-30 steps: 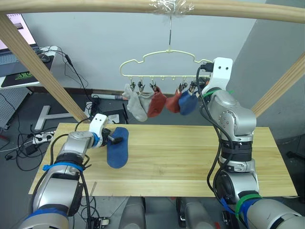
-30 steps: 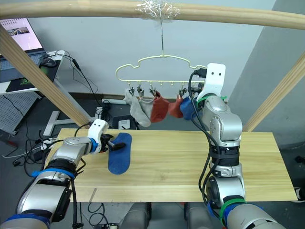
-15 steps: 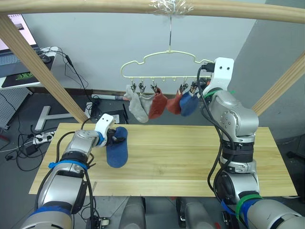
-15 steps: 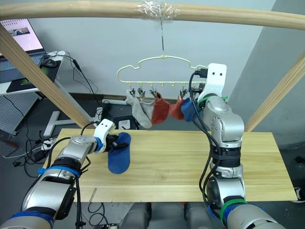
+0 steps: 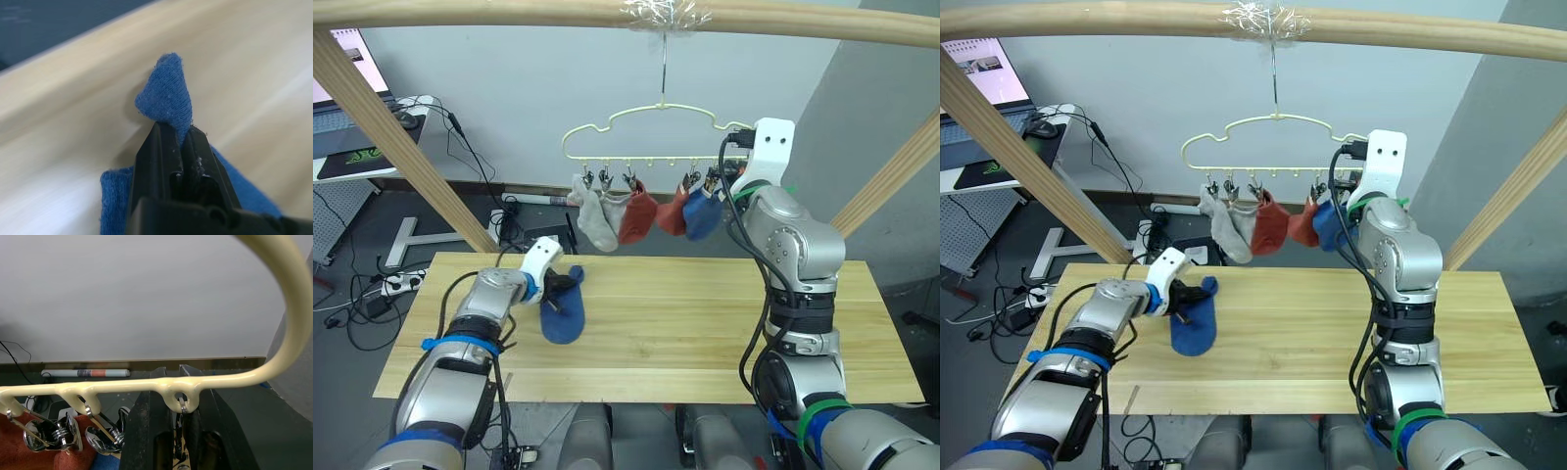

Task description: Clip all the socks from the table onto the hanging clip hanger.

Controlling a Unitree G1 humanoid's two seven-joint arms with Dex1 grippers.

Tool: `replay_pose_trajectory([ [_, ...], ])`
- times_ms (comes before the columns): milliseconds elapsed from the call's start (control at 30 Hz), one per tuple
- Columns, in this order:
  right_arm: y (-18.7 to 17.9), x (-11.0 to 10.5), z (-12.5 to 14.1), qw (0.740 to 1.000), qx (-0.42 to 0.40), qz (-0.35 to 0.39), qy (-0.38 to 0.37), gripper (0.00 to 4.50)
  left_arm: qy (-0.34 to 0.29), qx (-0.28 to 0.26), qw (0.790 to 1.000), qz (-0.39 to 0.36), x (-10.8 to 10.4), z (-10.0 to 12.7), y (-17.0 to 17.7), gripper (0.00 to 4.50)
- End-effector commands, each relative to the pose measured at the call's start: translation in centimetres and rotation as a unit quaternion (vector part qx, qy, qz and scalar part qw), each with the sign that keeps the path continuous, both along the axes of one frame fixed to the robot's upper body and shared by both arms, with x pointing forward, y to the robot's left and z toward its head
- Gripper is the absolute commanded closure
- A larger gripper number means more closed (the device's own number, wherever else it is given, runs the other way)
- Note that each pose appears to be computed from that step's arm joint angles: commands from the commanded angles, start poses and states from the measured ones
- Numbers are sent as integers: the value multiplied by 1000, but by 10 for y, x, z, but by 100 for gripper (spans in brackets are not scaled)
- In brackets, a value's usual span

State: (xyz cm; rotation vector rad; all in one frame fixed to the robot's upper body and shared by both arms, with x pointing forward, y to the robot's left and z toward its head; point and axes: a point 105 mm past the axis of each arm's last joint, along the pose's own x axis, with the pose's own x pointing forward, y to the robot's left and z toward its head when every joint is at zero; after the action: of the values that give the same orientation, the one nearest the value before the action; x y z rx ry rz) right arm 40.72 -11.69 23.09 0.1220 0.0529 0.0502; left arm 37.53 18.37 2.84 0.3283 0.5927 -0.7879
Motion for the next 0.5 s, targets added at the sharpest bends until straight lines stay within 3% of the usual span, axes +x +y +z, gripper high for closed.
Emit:
replay_pose_trajectory([
  [33,-1,-5,18,999,12,-2,-32,450,-35,-71,995,-54,4,41,-36,448],
  [200,4,-5,22,999,39,7,-29,450,-63,-149,981,-109,5,87,-89,448],
  [500,8,-5,34,997,68,15,-32,450,-99,-209,958,-171,9,131,-162,448],
])
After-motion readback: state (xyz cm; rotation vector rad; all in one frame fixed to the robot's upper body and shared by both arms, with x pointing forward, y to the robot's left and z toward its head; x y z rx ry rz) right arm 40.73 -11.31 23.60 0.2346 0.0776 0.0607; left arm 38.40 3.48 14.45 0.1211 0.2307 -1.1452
